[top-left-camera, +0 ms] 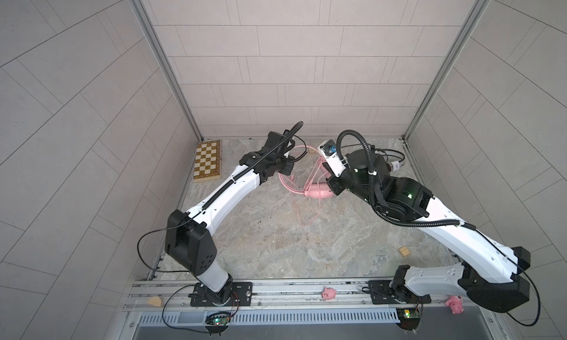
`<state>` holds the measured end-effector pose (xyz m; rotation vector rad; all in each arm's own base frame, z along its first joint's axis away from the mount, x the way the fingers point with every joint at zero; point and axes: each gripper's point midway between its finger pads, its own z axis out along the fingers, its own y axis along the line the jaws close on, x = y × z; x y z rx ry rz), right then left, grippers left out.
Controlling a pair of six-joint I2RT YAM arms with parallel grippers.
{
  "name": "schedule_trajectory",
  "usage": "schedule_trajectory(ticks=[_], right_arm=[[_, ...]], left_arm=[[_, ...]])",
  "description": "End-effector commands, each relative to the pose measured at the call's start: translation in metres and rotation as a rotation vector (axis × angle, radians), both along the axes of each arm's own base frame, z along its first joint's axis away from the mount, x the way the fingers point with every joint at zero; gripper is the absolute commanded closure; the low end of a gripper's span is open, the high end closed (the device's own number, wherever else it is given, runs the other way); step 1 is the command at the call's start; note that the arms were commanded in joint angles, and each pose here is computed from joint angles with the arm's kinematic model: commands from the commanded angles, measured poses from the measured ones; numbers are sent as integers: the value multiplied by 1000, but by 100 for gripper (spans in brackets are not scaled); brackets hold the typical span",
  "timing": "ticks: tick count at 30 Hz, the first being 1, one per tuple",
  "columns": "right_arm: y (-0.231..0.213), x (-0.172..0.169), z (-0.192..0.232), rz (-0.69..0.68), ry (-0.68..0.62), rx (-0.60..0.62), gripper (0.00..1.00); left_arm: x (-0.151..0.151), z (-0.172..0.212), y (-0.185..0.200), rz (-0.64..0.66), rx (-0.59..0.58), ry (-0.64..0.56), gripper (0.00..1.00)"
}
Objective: Wrap the headphones
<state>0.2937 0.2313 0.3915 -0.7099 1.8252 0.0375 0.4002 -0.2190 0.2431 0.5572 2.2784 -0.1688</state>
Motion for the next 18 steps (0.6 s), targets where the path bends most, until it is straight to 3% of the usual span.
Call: schedule_trajectory(ticks=[1,9,13,18], right_arm=[[-54,15,29,-206,-134,-87,95],[-114,37,9,-402,-122,-161,91],[-135,50,10,-455,-95,-93,85],[-135,72,17,-426,-65,27,84]], left_arm=[[-19,5,-8,-163,38,23,100],[-45,36,-20,-326,-40,-94,100],[-59,48,-26,-411,-77,-142,100],[-72,53,-40,-506,-134,-131,100]])
